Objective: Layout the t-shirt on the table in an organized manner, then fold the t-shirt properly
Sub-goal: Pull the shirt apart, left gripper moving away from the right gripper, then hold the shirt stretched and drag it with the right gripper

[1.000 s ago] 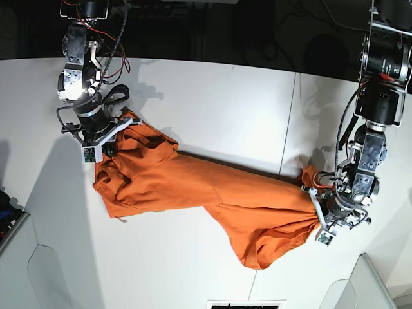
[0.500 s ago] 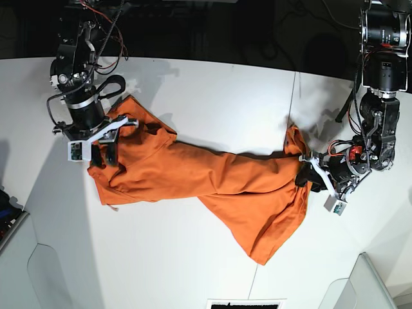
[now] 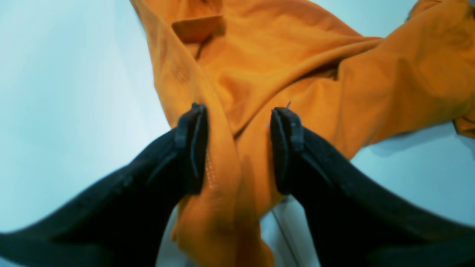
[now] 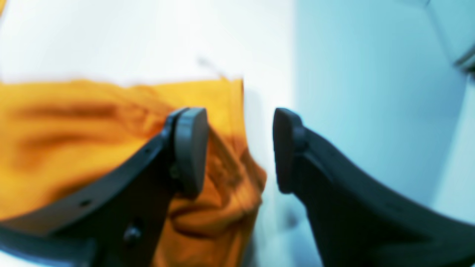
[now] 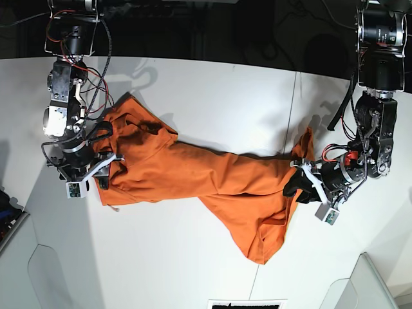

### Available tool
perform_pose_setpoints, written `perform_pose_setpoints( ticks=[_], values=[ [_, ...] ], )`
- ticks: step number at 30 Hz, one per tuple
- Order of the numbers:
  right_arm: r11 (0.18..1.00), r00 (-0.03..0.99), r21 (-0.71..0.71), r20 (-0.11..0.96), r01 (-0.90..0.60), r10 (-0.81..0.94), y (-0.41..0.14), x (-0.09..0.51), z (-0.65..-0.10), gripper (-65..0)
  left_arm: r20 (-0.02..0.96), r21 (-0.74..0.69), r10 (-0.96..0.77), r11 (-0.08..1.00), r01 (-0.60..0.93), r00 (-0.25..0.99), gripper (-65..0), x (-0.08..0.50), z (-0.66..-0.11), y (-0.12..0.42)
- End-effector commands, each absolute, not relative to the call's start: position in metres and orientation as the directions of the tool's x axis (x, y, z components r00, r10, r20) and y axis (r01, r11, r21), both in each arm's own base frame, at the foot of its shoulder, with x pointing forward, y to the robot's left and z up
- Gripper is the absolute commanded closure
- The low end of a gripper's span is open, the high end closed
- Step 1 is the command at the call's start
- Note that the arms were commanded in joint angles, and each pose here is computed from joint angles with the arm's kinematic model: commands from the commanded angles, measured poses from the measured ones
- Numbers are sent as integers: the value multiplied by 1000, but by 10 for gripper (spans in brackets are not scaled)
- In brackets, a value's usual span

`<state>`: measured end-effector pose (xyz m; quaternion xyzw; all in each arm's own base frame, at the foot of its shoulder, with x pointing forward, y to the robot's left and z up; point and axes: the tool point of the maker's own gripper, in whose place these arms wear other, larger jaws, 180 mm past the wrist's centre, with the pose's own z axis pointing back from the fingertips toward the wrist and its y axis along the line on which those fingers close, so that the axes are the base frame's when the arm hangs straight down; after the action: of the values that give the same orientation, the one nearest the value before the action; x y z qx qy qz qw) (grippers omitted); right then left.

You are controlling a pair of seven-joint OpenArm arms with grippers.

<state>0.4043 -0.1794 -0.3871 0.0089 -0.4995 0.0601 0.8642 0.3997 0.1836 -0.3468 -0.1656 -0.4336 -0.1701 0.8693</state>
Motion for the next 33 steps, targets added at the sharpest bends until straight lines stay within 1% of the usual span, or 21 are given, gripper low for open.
perform_pose_setpoints(
  ticks=[1, 2, 3, 5, 8, 13, 16, 19, 20, 22, 26, 29, 30, 32, 33],
  values=[
    [991, 450, -42, 888, -130, 97, -179, 414, -373, -283, 841, -126, -143, 887, 445, 522, -297, 409, -329, 187],
    [989, 462, -35, 882, -141, 97, -177, 411, -378, -270, 838, -128, -143, 887, 445, 526, -297, 408, -331, 186],
    [988, 467, -31, 879, -152, 99, -175, 410, -381, -240, 836, -129, -144, 887, 444, 530, -297, 406, -333, 186],
    [987, 464, -14, 881, -163, 89, -171, 409, -381, -142, 832, -127, -147, 887, 443, 534, -297, 405, -335, 187],
    [981, 425, 21, 903, -192, 64, -162, 414, -369, 0, 829, -117, -158, 889, 443, 536, -297, 404, -336, 188],
    [975, 342, 26, 938, -221, 52, -156, 425, -338, 0, 823, -93, -182, 892, 443, 538, -297, 404, -339, 191],
    [973, 252, 20, 967, -229, 39, -152, 432, -301, 0, 819, -81, -193, 893, 442, 540, -297, 403, -340, 193],
    [972, 155, -17, 986, -236, 55, -150, 438, -262, 0, 818, -75, -198, 894, 443, 540, -297, 404, -340, 194],
    [971, 138, -29, 988, -237, 64, -149, 439, -252, 0, 818, -75, -199, 893, 443, 540, -297, 404, -340, 194],
    [970, 134, -49, 987, -238, 83, -148, 442, -238, 0, 818, -75, -198, 894, 443, 540, -297, 404, -340, 194],
    [968, 130, -28, 990, -250, 62, -144, 438, -227, 0, 822, -82, -191, 893, 443, 536, -297, 405, -338, 194],
    [967, 202, -3, 978, -256, 57, -143, 432, -244, 0, 842, -119, -168, 869, 481, 512, -297, 403, -326, 189],
    [966, 235, 5, 970, -257, 58, -143, 429, -252, -18, 847, -124, -168, 860, 495, 504, -298, 402, -323, 187],
    [967, 297, 15, 953, -256, 64, -143, 419, -272, -158, 850, -130, -162, 857, 498, 501, -298, 402, -321, 188],
    [967, 324, 20, 944, -256, 66, -143, 412, -282, -213, 850, -130, -162, 858, 498, 501, -298, 402, -321, 188]
  ],
)
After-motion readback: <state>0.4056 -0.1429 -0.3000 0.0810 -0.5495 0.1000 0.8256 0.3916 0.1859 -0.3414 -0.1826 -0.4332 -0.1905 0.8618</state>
